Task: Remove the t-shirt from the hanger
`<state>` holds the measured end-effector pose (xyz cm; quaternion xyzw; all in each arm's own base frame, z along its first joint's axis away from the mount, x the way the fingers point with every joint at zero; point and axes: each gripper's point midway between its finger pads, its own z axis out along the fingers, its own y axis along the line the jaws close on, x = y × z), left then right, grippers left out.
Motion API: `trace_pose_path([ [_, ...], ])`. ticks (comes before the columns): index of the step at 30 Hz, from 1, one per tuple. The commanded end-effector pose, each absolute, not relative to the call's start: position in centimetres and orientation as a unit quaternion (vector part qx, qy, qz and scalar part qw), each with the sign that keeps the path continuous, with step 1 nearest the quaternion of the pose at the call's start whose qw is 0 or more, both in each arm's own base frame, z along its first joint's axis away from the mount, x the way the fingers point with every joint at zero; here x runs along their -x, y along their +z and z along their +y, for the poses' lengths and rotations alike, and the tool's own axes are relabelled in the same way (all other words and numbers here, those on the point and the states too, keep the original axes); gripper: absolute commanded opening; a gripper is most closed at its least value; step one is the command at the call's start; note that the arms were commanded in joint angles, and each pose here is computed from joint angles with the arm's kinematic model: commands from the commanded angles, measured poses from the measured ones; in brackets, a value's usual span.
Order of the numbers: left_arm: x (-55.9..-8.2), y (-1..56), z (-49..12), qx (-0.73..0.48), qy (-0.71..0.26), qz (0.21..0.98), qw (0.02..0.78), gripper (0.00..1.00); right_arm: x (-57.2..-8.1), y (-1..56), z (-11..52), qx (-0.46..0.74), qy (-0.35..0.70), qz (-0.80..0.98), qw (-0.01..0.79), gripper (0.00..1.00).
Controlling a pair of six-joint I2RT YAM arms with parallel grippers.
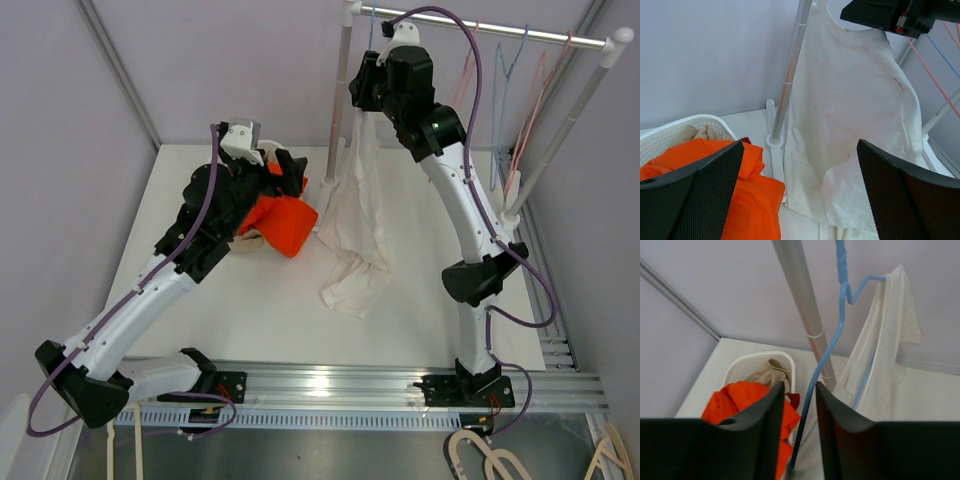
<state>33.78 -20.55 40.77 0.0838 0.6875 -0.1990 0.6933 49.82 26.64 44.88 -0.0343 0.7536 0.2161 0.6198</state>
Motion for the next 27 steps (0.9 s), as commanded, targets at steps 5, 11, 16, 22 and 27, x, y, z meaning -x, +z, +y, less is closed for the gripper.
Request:
trace_pose_path([
  [5,-33.0,42.3,-20.5,-0.085,-0.205,0.663,0.715,0.99,-50.6,47.2,24.4,-0.002,0.132,0.724,0.677,0.08],
  [11,-32.7,42.2,-21.3,-0.096,-0.210,0.663,0.712,1.00,-50.3,48.3,23.7,0.003,0.073,0.707,0.704,0.00],
  [16,-32.5,42.5,-22.3,-0.108,-0.209,0.660,0.713,1.00,-49.2,50.7,23.9,0.006,0.058,0.682,0.729,0.00],
  [22,-32.0,42.8,-23.2,-0.120,-0.203,0.657,0.716,0.99,-48.0,53.5,23.0,0.001,0.035,0.654,0.756,0.00],
  [27,-31.3,43.1,-23.7,-0.131,-0.202,0.652,0.718,1.00,-46.6,56.1,21.9,-0.004,0.026,0.632,0.775,0.00],
])
